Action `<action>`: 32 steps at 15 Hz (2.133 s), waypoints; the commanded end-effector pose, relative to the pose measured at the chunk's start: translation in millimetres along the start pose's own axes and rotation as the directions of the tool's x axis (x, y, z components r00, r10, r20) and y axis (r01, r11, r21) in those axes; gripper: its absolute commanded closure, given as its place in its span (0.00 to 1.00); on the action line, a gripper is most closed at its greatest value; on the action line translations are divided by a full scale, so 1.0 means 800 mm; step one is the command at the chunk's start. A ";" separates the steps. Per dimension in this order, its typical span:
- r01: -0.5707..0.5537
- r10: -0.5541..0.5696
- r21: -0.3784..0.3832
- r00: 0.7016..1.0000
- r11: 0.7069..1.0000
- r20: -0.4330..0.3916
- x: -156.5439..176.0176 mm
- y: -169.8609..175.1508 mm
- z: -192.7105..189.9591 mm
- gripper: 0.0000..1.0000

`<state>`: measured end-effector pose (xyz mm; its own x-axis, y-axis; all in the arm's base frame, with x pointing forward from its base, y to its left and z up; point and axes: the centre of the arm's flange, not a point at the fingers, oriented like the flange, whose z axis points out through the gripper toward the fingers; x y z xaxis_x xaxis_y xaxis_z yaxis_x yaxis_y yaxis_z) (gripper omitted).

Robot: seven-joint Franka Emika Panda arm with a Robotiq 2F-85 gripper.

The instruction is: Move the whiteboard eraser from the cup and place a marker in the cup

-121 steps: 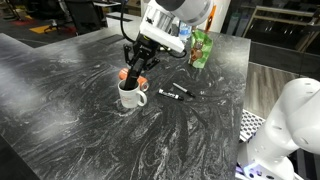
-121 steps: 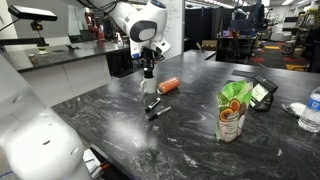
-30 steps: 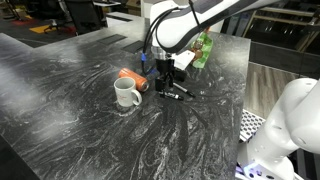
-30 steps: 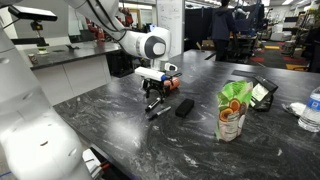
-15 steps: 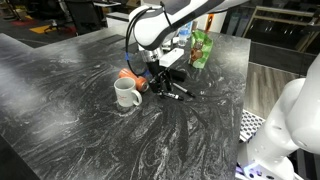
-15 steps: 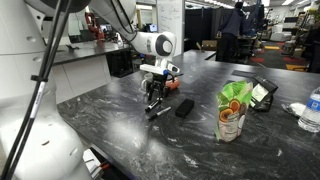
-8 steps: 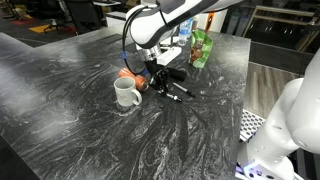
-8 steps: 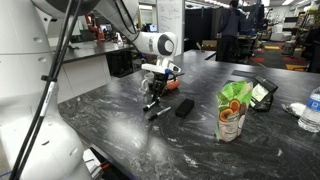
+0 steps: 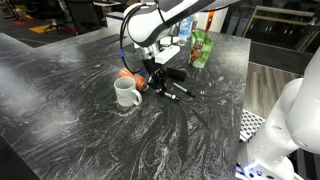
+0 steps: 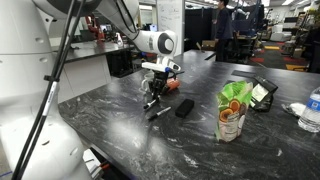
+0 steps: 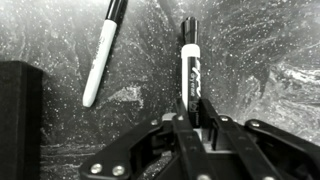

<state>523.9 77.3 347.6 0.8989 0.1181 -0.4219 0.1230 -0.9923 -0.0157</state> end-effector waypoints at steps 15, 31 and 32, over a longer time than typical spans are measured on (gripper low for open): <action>-0.015 0.021 0.015 0.886 1.000 -0.463 -0.069 -0.090 -0.144 0.96; 0.011 0.011 0.025 0.689 1.000 -0.724 -0.076 -0.144 -0.190 0.96; 0.012 0.012 0.028 0.682 1.000 -0.732 -0.075 -0.144 -0.191 0.96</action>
<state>526.9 190.5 513.5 0.9350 0.1127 0.3361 0.1274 -0.9916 -0.0218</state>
